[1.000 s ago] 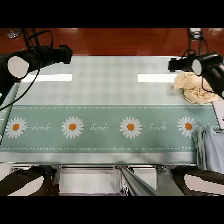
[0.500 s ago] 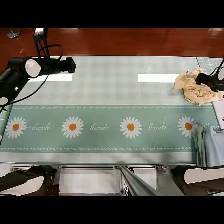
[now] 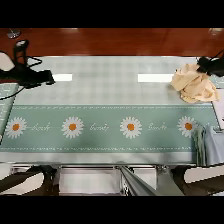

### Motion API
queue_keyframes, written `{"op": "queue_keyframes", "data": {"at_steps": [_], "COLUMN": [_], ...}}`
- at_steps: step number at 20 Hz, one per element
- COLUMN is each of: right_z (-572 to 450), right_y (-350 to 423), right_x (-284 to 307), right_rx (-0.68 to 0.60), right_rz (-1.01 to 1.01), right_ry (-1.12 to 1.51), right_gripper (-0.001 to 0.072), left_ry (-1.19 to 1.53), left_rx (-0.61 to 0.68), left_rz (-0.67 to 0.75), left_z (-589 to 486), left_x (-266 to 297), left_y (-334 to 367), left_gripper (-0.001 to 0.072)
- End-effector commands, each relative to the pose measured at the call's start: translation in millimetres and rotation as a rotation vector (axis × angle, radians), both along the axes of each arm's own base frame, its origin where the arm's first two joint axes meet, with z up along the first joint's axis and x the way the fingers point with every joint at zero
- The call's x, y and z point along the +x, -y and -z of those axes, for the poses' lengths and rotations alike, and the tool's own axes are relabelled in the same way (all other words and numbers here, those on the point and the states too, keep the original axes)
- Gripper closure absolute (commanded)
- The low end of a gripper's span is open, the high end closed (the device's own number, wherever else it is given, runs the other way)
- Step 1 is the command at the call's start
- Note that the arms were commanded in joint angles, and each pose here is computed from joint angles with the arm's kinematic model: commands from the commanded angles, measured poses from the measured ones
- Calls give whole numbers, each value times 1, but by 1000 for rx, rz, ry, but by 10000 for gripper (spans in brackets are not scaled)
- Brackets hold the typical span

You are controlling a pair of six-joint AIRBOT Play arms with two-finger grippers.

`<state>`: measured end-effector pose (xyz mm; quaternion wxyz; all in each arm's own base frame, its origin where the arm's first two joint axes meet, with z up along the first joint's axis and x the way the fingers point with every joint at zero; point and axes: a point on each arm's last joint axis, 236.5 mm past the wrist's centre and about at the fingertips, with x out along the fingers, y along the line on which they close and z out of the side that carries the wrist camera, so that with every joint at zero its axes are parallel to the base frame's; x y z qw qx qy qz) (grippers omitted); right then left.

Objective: Fold the shirts.

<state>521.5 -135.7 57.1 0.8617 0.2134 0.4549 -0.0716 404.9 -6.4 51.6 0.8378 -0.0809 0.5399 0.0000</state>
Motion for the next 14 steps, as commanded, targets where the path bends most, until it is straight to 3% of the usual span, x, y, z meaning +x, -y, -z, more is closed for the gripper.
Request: {"op": "queue_keyframes", "data": {"at_steps": [1,7,14], "right_z": [-153,-352,-447], "right_y": [-32,-117,-206], "right_x": [12,-67,-167], "right_rx": [1,-224,-267], "right_rz": [-57,-205,-396], "right_ry": [372,837,1120], "right_gripper": [687,687,687], "left_ry": [55,187,211], "left_rx": [-80,-270,-285], "left_rz": [106,186,155], "left_z": [-43,-28,-17], "left_x": [-47,-134,-146], "left_y": [14,89,89], "left_gripper": [2,2,3]}}
